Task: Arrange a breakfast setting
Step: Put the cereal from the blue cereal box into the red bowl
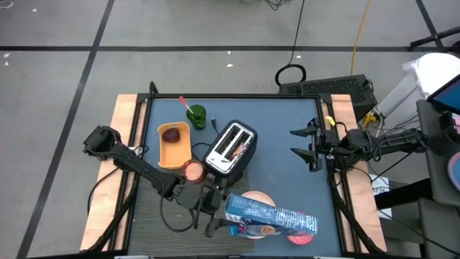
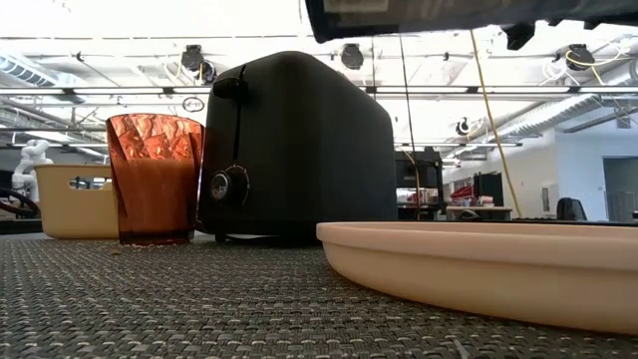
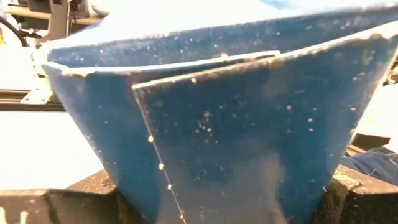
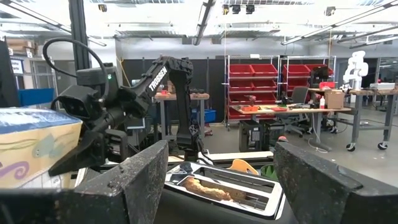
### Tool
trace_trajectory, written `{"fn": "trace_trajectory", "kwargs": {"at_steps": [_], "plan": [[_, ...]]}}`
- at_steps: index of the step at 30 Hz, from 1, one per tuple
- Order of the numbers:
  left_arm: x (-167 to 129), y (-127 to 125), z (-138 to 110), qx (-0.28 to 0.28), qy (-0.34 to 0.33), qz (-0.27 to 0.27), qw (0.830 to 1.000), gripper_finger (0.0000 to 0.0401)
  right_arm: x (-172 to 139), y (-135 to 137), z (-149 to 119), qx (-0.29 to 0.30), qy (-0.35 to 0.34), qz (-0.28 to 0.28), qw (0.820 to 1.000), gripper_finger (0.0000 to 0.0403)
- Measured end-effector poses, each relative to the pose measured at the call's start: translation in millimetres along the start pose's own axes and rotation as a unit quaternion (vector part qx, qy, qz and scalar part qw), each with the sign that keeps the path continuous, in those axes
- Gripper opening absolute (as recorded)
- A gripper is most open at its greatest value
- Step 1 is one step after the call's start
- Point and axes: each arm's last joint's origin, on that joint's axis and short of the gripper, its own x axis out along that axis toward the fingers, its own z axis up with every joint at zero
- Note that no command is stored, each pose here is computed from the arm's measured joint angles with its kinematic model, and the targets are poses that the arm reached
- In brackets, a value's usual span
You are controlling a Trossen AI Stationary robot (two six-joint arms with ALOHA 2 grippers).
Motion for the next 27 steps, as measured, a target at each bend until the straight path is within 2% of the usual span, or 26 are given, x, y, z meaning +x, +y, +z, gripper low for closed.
{"fn": "trace_trajectory", "kwargs": {"at_steps": [8, 20, 27], "plan": [[0, 1, -3, -0.015, 0.016, 0.004, 1.000, 0.0290, 0, 0, 0, 0.000, 0.000, 0.000, 1.000, 0.0279], [0, 1, 1, -0.023, -0.003, 0.002, 1.000, 0.0290, 0, 0, 0, 0.000, 0.000, 0.000, 1.000, 0.0279], [4, -3, 17, -0.014, 0.029, 0.005, 0.999, 0.0290, 0, 0, 0, 0.000, 0.000, 0.000, 1.000, 0.0279]]}}
